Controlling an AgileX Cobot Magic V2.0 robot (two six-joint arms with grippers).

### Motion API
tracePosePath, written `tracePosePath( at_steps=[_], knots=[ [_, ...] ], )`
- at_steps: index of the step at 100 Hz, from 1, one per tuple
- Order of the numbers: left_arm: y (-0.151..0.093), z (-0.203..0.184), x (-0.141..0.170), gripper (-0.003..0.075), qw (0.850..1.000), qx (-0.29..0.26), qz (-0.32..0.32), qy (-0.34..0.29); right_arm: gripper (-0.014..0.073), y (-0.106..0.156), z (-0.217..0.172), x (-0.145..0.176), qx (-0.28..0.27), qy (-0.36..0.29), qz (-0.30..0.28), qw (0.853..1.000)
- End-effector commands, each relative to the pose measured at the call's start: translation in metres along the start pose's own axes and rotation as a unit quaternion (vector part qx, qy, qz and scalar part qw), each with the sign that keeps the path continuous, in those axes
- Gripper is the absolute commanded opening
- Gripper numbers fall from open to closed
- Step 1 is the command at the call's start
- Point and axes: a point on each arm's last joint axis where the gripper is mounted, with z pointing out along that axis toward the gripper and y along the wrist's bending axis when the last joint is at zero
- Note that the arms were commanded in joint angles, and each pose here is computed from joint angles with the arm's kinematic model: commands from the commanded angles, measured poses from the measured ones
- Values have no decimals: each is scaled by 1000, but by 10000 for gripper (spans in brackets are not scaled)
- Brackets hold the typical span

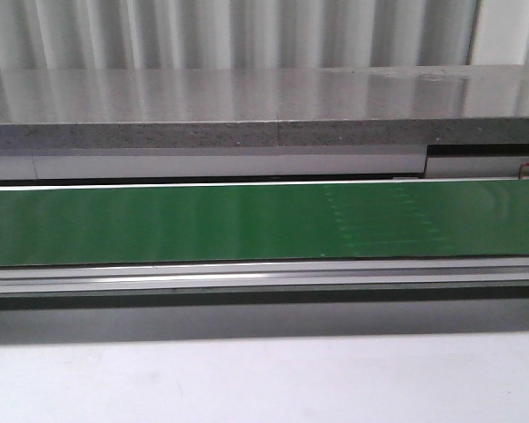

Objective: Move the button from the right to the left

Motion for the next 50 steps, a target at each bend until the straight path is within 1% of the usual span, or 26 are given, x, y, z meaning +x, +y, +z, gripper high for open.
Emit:
tracePosePath(
  at_steps=[1, 17, 27, 50],
  knots=[
    [-1, -2, -1, -20, 999, 8, -6, -49, -68, 1, -5, -7, -7, -67, 4, 998],
    [-1, -2, -1, -20, 999, 8, -6, -49, -68, 0, -11, 6, -8, -90, 12, 996],
    [-1, -2, -1, -20, 999, 8, -6, -49, -68, 0, -13, 5, -9, -100, 12, 995],
    [-1, -2, -1, -20, 999, 8, -6, -49, -68, 0, -13, 6, -9, -98, 12, 995]
  ],
)
